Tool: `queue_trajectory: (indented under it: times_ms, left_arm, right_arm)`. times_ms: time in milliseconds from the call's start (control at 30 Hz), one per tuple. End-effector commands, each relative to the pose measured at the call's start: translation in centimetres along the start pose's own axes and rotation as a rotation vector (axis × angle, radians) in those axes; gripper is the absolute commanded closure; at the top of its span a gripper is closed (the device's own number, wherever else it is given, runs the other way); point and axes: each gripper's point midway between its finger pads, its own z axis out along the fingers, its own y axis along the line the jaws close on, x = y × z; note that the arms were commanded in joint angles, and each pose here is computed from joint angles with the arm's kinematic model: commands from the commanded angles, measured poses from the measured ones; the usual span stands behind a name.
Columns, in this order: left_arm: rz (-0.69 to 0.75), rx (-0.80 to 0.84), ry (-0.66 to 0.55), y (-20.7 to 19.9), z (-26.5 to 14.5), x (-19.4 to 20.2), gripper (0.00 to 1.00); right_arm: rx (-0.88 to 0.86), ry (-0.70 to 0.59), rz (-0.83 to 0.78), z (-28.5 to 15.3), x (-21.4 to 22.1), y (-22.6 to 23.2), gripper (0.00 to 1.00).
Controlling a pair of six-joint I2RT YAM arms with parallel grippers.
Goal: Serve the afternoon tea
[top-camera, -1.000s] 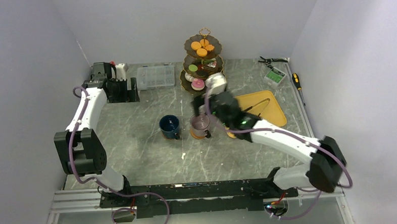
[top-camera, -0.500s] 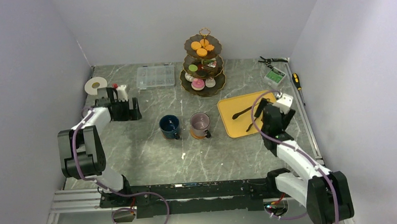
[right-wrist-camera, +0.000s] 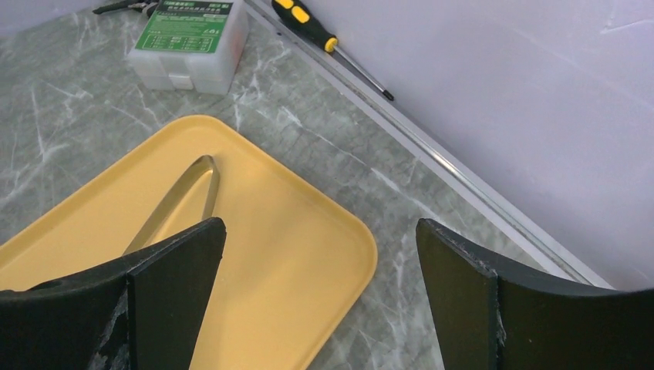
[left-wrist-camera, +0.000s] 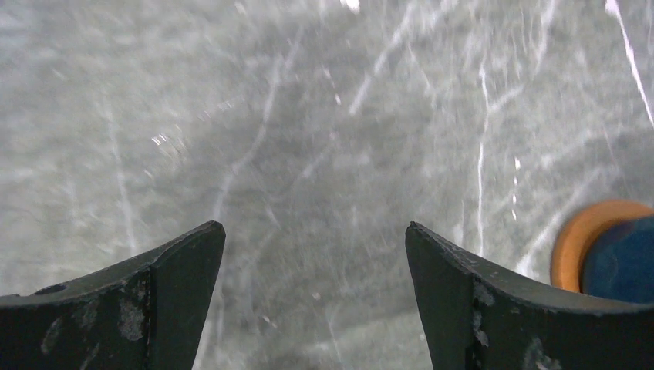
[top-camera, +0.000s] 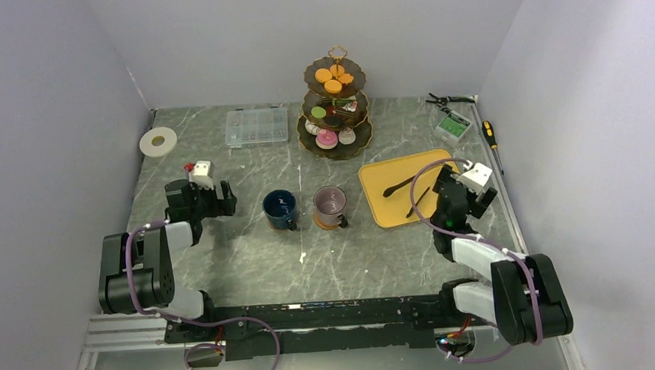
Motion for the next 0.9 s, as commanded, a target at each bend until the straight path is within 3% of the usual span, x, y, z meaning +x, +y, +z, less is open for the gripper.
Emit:
queue_trajectory:
  times_ms: [0,167,267,567,867]
  left_arm:
    - [0.056,-0.074,-0.245,1.4,0.1,-6.0,0.06]
    - [0.029,-0.099,-0.25,1.6,0.1,-6.3,0.06]
    - [0.041,-0.153,-0.313,2.5,0.2,-6.8,0.06]
    - [0.063,-0.155,-0.359,2.7,1.1,-4.9,0.06]
    - [0.019,-0.188,-0.259,3.7,2.4,-4.4,0.06]
  right_arm:
    - [-0.07,-0.072,0.065,0.3,-1.0,1.3,0.0]
    - [-0.139,-0.07,0.04,0.7,-0.5,2.9,0.0]
    - [-0.175,-0.073,0.046,1.0,-0.2,3.8,0.0]
    - [-0.322,-0.048,-0.02,1.8,1.2,6.8,0.0]
    - [-0.325,-0.039,-0.008,2.1,2.2,6.5,0.0]
